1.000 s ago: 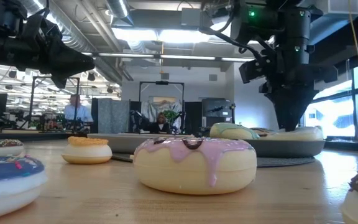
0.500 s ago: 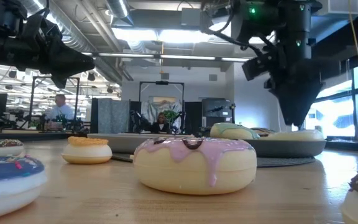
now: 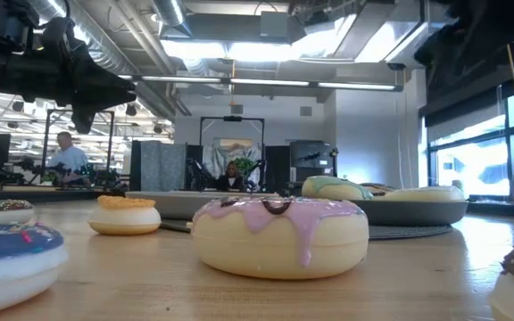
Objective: Pick & Place donuts
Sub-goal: Put the small orange donut on the gray plate
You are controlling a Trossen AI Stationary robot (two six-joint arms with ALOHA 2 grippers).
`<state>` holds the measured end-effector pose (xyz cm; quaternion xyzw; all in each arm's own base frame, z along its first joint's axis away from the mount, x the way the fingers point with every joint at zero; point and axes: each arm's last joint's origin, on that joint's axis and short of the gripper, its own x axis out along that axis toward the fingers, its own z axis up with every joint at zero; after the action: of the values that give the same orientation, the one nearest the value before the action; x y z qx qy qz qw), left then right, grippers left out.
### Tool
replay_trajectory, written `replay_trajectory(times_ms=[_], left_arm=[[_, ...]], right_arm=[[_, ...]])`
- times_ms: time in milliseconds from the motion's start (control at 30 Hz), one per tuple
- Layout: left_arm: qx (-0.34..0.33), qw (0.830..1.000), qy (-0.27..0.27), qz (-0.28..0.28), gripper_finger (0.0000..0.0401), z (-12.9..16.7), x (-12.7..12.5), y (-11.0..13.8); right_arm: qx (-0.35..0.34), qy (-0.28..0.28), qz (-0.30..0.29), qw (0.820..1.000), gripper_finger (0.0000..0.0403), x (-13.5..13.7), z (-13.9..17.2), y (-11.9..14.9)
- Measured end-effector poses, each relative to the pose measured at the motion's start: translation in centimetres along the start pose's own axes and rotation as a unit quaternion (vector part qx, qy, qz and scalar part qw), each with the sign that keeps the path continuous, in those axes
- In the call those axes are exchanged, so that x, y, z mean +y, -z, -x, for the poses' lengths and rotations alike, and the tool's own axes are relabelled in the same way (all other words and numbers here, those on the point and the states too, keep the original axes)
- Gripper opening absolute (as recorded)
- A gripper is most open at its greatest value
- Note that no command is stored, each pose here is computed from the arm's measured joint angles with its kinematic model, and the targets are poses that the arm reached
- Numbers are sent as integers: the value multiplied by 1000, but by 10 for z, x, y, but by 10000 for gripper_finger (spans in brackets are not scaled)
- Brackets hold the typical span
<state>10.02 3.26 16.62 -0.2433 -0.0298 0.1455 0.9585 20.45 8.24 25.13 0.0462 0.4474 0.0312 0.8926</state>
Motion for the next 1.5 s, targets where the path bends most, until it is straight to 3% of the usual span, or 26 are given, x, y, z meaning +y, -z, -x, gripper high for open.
replay_trajectory(times_ms=[133, 267, 433, 667, 833, 1100, 1233, 1500], left_arm=[[5, 1000, 10, 16, 88, 0, -1, 0], [6, 994, 112, 12, 88, -1, -12, -4], [-4, 977, 210, -42, 88, -2, -37, -23], [60, 961, 251, -103, 88, -25, -70, -36], [163, 948, 239, -130, 88, -51, -92, -26], [315, 910, 192, -188, 88, -79, -114, 30], [339, 909, 138, -199, 88, -89, -123, 51], [365, 887, 104, -264, 88, -104, -146, 81]], right_arm=[[-99, -38, 18, 994, 186, 6, 0, 23], [-142, -61, 13, 988, 186, 2, -4, 40], [-165, -8, 1, 986, 186, -6, -7, 47], [-179, 39, 6, 983, 186, -12, -9, 45], [-179, 43, 9, 983, 186, -13, -9, 44], [-179, 43, 9, 983, 186, -13, -9, 44], [-178, 46, 23, 983, 186, -13, -9, 45], [-177, 48, 35, 982, 186, -13, -9, 45]])
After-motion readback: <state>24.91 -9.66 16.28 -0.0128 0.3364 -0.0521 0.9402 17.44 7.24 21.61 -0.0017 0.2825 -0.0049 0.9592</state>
